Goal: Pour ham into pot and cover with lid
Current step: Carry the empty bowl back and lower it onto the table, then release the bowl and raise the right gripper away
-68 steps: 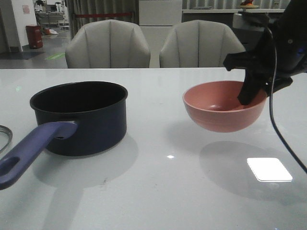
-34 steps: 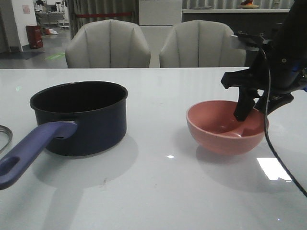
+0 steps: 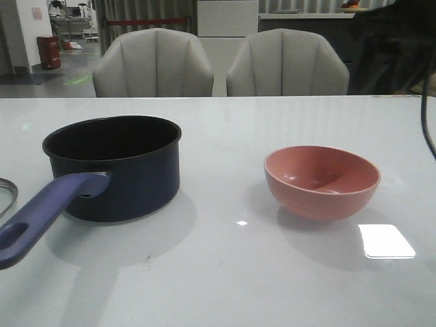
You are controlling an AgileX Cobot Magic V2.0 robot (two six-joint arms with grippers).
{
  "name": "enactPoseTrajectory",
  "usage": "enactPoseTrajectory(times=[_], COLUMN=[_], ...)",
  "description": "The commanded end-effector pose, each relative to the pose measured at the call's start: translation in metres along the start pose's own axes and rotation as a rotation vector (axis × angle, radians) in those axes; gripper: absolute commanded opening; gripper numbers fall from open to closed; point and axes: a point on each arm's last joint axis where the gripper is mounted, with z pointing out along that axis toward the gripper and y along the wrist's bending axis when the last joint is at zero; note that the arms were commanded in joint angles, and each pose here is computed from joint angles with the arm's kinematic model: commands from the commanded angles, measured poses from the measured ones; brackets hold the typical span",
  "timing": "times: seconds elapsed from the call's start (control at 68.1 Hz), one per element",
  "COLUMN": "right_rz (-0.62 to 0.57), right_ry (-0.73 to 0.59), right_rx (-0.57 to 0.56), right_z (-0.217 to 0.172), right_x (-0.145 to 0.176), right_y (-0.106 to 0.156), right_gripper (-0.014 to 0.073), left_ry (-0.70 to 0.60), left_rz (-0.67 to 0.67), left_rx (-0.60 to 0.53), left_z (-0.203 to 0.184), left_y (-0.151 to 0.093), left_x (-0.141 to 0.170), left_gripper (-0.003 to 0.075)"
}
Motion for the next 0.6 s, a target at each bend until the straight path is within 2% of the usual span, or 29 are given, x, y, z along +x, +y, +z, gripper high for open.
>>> enactPoseTrajectory(times=[0.0, 0.235, 0.411, 0.588], right_rz=[-0.029, -0.039, -0.04, -0.041], right_ry=[-0.246, -0.547, -0.671, -0.741], right_rx=[0.028, 0.056, 0.067, 0.069], right_z=[-0.046, -0.11, -0.136, -0.146], right_x=[-0.001, 0.049, 0.092, 0.138], right_y=[0.004, 0.009, 0.009, 0.009], right_gripper=[0.0491, 0.0491, 0.0491, 0.0491], left_ry=[-0.098, -0.098, -0.098, -0.098], left_rz=[-0.002, -0.002, -0.002, -0.002], left_rx=[0.02, 0.02, 0.02, 0.02], left_z=[-0.001, -0.001, -0.001, -0.001], left_y=[-0.002, -0.002, -0.002, -0.002], left_x=[-0.015, -0.015, -0.015, -0.015], left_gripper=[0.0531, 0.0531, 0.0531, 0.0531])
